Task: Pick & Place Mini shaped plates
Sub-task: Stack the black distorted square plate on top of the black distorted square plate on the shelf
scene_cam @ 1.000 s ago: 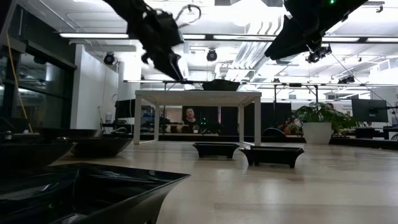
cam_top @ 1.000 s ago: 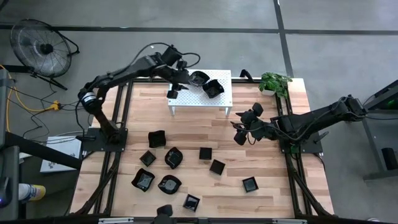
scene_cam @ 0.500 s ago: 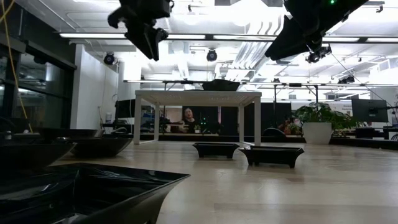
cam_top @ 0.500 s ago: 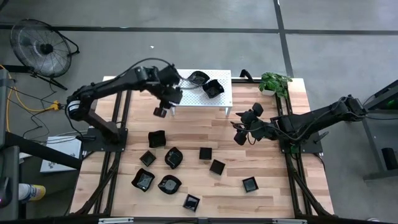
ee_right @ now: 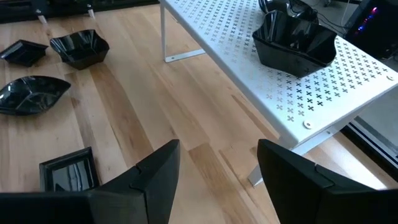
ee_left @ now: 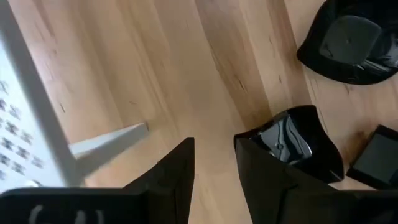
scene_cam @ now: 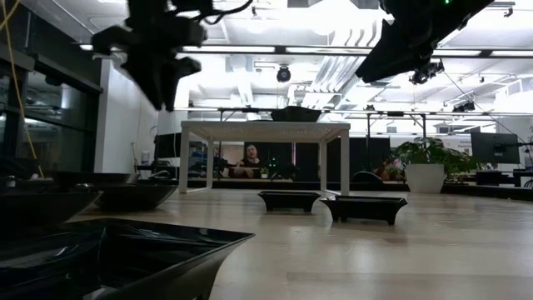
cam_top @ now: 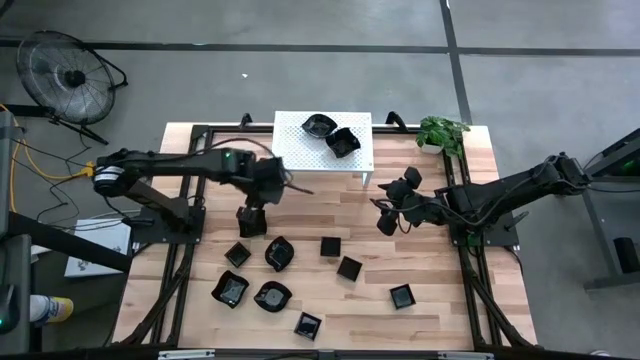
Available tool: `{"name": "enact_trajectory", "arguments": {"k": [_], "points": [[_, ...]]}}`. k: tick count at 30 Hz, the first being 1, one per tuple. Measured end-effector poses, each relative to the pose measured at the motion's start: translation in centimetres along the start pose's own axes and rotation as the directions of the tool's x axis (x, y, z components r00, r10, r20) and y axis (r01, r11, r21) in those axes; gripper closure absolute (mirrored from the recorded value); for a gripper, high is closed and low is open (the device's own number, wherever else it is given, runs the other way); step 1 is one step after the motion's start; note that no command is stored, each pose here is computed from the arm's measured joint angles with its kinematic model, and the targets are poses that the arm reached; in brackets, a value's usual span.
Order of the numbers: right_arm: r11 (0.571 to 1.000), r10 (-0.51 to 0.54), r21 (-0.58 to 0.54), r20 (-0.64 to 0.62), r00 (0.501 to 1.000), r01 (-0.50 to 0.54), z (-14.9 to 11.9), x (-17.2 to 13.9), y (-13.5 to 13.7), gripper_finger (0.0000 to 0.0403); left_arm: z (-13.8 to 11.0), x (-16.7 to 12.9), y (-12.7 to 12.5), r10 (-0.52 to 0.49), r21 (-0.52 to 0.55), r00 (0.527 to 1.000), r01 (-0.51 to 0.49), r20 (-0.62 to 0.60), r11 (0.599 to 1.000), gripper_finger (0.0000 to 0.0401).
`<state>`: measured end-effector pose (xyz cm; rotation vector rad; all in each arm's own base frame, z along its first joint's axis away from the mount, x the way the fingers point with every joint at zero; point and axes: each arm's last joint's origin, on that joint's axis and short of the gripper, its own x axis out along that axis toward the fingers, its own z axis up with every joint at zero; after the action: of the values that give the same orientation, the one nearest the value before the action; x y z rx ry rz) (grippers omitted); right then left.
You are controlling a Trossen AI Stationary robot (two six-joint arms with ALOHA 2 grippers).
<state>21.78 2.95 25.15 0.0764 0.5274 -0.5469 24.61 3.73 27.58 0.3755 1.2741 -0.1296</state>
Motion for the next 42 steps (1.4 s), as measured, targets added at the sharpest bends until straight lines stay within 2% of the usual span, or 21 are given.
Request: {"name": "enact_trajectory", "arguments": {"k": [10, 18, 23, 33, 42], "points": [[1.000, -0.009, 0.003, 0.002, 1.000, 0.009, 0.0, 0.0, 0.0, 0.0192, -5.3, 1.6, -3.0, 0.028, -0.168, 0.998, -0.017, 0.061, 0.986, 0.0286], [1.000, 0.005, 0.016, -0.006, 1.000, -0.004, 0.0, 0.0, 0.0, 0.0192, -8.1, 3.7, -4.6, 0.035, -0.265, 0.997, -0.014, 0.074, 0.964, 0.0286], [1.000, 0.005, 0.016, -0.006, 1.000, -0.005, -0.1, 0.0, 0.0, 0.0192, -8.8, 4.9, -5.1, 0.018, -0.295, 0.999, -0.005, 0.044, 0.955, 0.0286], [1.000, 0.011, 0.014, -0.011, 1.000, -0.010, -0.1, 0.0, 0.0, 0.0192, -8.8, 5.4, -5.1, 0.014, -0.357, 0.999, 0.000, 0.036, 0.934, 0.0286], [1.000, 0.019, 0.014, -0.015, 1.000, -0.019, -0.1, 0.0, 0.0, 0.0192, -8.4, 6.9, -5.0, -0.026, -0.358, 0.999, 0.017, -0.020, 0.934, 0.0286]]}}
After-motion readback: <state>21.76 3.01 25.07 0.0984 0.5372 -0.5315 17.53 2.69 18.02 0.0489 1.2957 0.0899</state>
